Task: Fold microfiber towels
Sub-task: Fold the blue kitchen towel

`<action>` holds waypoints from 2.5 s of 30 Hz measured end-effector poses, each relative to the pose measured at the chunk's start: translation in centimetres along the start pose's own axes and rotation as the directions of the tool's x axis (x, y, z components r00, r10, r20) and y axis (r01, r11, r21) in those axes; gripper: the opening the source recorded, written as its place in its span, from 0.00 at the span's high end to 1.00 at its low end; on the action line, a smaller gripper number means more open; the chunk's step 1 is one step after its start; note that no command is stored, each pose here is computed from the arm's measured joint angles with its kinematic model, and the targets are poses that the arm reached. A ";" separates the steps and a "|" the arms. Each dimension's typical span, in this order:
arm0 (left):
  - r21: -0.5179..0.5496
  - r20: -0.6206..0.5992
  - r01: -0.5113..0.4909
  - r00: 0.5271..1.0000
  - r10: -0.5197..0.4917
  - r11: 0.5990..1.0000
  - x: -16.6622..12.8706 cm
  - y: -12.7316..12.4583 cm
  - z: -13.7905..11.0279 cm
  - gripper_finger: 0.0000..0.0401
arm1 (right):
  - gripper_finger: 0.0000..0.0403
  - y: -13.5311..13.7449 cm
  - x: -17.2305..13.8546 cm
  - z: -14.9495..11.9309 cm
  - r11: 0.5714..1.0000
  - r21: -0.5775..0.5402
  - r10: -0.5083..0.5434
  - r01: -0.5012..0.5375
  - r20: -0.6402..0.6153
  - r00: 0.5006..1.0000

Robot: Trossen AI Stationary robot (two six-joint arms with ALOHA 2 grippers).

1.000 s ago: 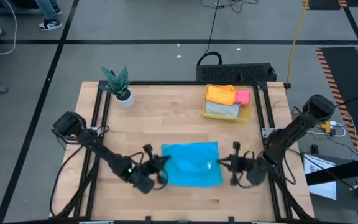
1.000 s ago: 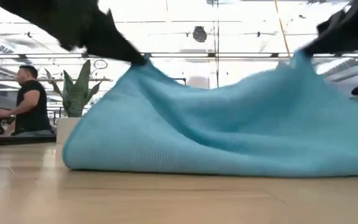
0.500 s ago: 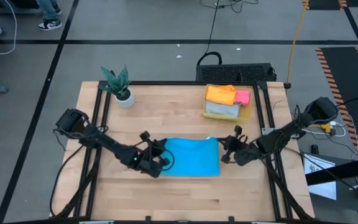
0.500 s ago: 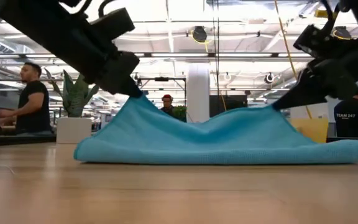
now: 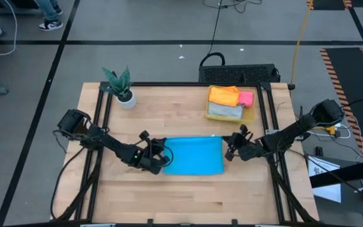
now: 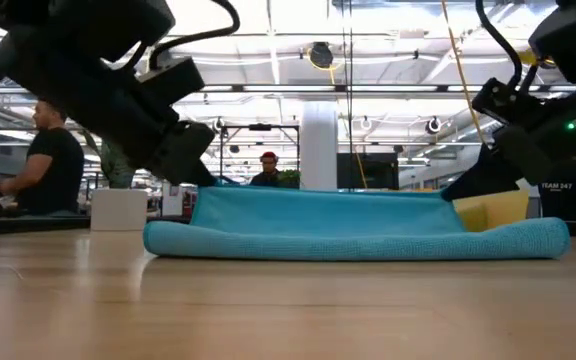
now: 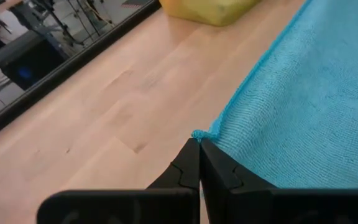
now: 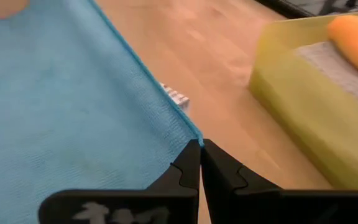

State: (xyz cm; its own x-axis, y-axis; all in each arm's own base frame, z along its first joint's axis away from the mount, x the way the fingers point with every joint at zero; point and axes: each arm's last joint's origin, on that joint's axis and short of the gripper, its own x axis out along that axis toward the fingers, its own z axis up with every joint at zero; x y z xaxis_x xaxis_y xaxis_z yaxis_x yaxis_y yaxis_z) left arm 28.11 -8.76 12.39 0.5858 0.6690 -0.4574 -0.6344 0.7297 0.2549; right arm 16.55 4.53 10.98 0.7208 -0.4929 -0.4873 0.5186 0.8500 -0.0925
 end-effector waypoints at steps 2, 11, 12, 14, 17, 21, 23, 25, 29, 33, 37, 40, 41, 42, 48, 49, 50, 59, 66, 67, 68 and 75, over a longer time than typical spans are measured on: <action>-0.002 0.001 0.004 1.000 -0.004 1.000 0.0 0.1 -0.2 0.99 | 1.00 -0.1 0.1 -0.1 0.999 0.002 0.040 -0.040 0.012 0.999; 0.256 0.033 0.281 0.954 -0.299 0.925 -4.8 -3.5 0.5 0.99 | 1.00 3.1 -2.6 0.5 0.906 -0.164 0.401 -0.391 0.035 0.915; 0.317 0.025 0.335 0.932 -0.361 0.888 -5.9 -4.1 0.3 0.99 | 1.00 3.7 -3.3 0.4 0.863 -0.186 0.481 -0.471 0.012 0.877; 0.414 -0.009 0.463 0.863 -0.504 0.784 -8.0 -5.2 -0.3 0.99 | 1.00 4.9 -4.8 0.0 0.752 -0.218 0.629 -0.622 -0.044 0.776; 0.431 -0.054 0.635 0.727 -0.684 0.641 -10.5 -6.2 -1.0 0.99 | 1.00 6.1 -6.8 -1.0 0.592 -0.247 0.769 -0.768 -0.115 0.629; 0.385 -0.056 0.694 0.676 -0.735 0.609 -12.0 -6.8 -1.8 0.99 | 1.00 6.9 -8.0 -2.1 0.524 -0.243 0.812 -0.816 -0.145 0.565; 0.382 -0.027 0.681 0.684 -0.729 0.624 -12.3 -6.9 -1.8 0.99 | 1.00 7.1 -8.4 -2.3 0.502 -0.252 0.828 -0.827 -0.134 0.544; 0.399 0.016 0.622 0.730 -0.683 0.674 -12.2 -6.7 -1.7 0.99 | 1.00 7.3 -8.6 -1.9 0.484 -0.289 0.844 -0.826 -0.096 0.528; 0.407 0.163 0.403 0.851 -0.499 0.820 -11.5 -5.9 -0.7 0.99 | 1.00 6.9 -8.4 -0.9 0.616 -0.348 0.764 -0.707 0.045 0.643; 0.367 0.202 0.235 0.924 -0.324 0.900 -8.8 -5.0 0.4 0.99 | 1.00 5.8 -7.0 0.4 0.838 -0.269 0.530 -0.474 0.200 0.824; 0.284 0.152 0.154 0.967 -0.203 0.946 -5.3 -3.6 1.4 0.99 | 1.00 4.6 -4.8 1.1 0.931 -0.164 0.358 -0.327 0.214 0.909; 0.241 0.108 0.084 0.988 -0.113 0.967 -3.1 -2.3 1.7 0.99 | 1.00 3.5 -3.2 1.1 0.966 -0.115 0.250 -0.233 0.167 0.954; 0.228 0.097 0.068 0.991 -0.092 0.971 -2.6 -2.0 1.8 0.99 | 1.00 3.2 -2.8 1.0 0.973 -0.107 0.220 -0.206 0.151 0.964; 0.211 0.088 0.052 0.993 -0.072 0.976 -2.1 -1.7 1.9 0.99 | 1.00 2.9 -2.4 0.9 0.979 -0.097 0.192 -0.180 0.133 0.972; 0.149 0.041 -0.010 0.999 0.004 0.989 -0.3 -0.4 2.0 0.99 | 1.00 1.3 -1.0 0.4 0.997 -0.041 0.074 -0.072 0.040 0.996; 0.142 0.034 -0.011 0.999 0.006 0.990 -0.2 -0.3 2.0 0.99 | 1.00 1.2 -0.9 0.3 0.997 -0.035 0.063 -0.062 0.032 0.997; 0.134 0.027 -0.006 1.000 0.002 0.991 -0.1 -0.3 2.0 0.99 | 1.00 1.1 -0.8 0.3 0.998 -0.033 0.055 -0.054 0.027 0.998; 0.164 -0.028 0.047 0.999 -0.043 0.985 1.1 -1.1 0.7 0.99 | 1.00 1.3 -1.0 0.5 0.992 -0.015 0.129 -0.129 0.008 0.992; 0.163 0.143 -0.003 0.989 -0.021 0.987 -0.8 -2.5 1.7 0.99 | 1.00 1.6 -2.9 1.7 0.972 0.016 0.230 -0.232 0.085 0.969; 0.164 0.161 -0.002 0.987 -0.025 0.986 -0.9 -2.6 1.9 0.99 | 1.00 1.5 -3.1 1.9 0.971 0.021 0.236 -0.239 0.095 0.967; 0.167 0.170 -0.001 0.985 -0.027 0.986 -0.9 -2.7 2.1 0.99 | 1.00 1.3 -3.2 2.0 0.972 0.020 0.232 -0.235 0.098 0.968; 0.130 0.093 -0.040 0.995 0.028 0.991 2.1 -1.1 2.3 0.99 | 1.00 -0.4 -2.3 1.3 0.997 0.063 0.034 -0.036 0.040 0.999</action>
State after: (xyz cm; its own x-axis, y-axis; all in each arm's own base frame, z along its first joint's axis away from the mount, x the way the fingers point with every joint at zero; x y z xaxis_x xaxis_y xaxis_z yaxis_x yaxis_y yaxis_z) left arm 31.20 -7.85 13.06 0.6124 0.6991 -0.3690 -0.5864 0.7148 0.3809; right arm 15.25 5.12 13.25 0.7560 -0.4710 -0.4546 0.5199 0.8540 -0.0202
